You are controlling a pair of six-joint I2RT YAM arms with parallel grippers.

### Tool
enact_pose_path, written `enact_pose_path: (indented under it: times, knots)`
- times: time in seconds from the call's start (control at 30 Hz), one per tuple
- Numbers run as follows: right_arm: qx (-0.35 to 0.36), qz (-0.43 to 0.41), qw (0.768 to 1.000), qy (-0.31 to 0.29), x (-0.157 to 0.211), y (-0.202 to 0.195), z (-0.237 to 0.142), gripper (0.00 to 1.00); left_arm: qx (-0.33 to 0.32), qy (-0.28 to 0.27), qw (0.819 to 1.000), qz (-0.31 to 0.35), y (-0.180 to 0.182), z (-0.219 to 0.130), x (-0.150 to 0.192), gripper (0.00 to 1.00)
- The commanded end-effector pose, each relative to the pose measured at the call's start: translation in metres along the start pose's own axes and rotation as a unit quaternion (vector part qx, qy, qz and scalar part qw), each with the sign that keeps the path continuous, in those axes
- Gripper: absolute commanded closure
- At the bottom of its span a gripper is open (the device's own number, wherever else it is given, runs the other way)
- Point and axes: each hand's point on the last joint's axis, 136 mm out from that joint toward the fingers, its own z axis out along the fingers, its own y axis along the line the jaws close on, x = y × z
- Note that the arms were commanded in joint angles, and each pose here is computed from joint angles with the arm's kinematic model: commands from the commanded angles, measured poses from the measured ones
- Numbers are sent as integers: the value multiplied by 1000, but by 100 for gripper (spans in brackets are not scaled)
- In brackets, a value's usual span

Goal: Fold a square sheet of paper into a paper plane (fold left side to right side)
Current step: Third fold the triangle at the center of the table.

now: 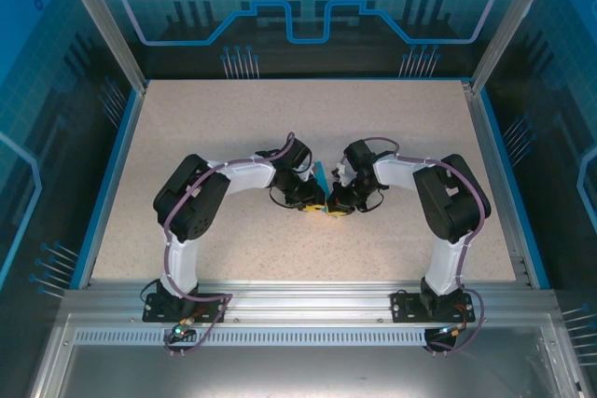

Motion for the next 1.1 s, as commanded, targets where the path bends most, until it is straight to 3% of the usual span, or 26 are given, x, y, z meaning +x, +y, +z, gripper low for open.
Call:
enact_pose_path:
  times: [0.0, 0.47, 0.67, 1.07]
  knots:
    - [66, 40, 996, 35, 18, -38, 18, 97, 7, -4, 1000, 4, -8, 3, -9, 78]
    - [87, 40, 995, 38, 21, -46, 15, 97, -98, -14, 995, -24, 51, 8, -16, 80]
    - [89, 41, 994, 38, 23, -47, 14, 97, -138, -25, 989, -40, 85, -10, -20, 80]
    - [92, 42, 994, 38, 25, -48, 12, 97, -150, -72, 984, -68, 124, -57, -48, 80]
